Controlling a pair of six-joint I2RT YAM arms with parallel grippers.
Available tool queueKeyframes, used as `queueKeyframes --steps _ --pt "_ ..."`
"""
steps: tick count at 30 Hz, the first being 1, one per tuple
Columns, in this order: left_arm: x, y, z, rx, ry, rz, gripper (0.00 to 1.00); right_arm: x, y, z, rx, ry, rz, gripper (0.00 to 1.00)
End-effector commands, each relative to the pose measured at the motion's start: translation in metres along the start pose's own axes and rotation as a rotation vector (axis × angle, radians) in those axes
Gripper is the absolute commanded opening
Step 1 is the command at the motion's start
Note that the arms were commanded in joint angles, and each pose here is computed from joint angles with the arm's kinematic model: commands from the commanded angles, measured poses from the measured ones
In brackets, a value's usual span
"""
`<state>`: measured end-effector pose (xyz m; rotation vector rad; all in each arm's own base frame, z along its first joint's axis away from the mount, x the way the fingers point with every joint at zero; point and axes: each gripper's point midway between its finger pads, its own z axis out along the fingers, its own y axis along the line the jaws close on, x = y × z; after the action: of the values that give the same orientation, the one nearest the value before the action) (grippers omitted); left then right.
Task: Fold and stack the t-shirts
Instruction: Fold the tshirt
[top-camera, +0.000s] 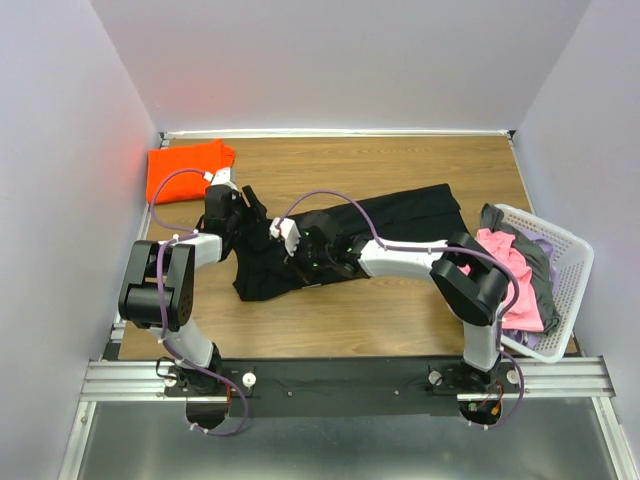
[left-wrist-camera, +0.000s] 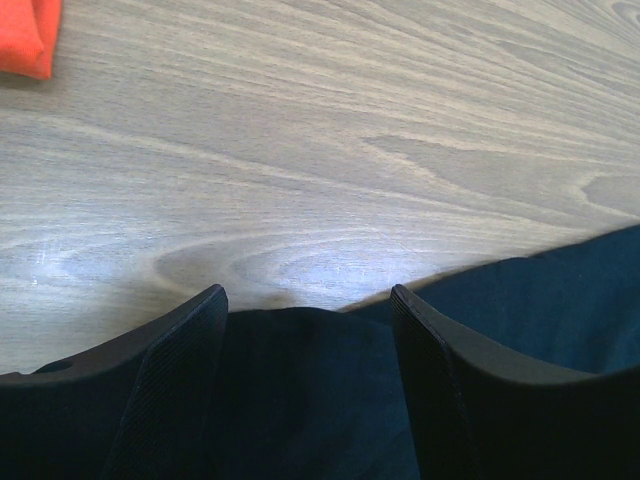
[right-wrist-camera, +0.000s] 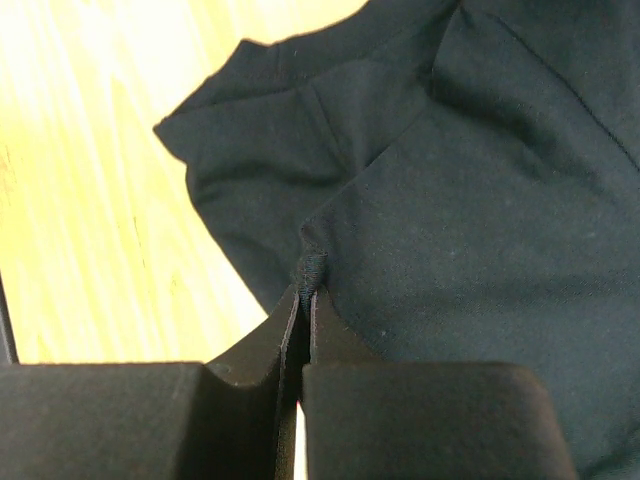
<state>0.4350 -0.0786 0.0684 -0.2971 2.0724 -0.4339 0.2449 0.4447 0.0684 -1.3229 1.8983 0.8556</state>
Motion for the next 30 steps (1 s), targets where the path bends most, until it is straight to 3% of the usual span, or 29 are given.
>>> queueKeyframes --steps 1,24,26,30 --pt "-0.002 0.004 0.001 -0.013 -0.004 0.012 0.74 -0.003 0.015 -0.015 -0.050 0.002 -0.029 0.10" --pt "-0.002 0.005 0.001 -0.017 -0.003 0.013 0.74 0.006 0.015 -0.038 -0.009 0.035 -0.045 0.11" --pt "-0.002 0.005 0.001 -0.017 -0.003 0.013 0.74 0.014 0.017 -0.036 -0.028 0.064 -0.041 0.13" --pt "-0.002 0.004 0.001 -0.015 -0.003 0.013 0.75 0.021 0.016 -0.031 -0.035 0.106 -0.039 0.37"
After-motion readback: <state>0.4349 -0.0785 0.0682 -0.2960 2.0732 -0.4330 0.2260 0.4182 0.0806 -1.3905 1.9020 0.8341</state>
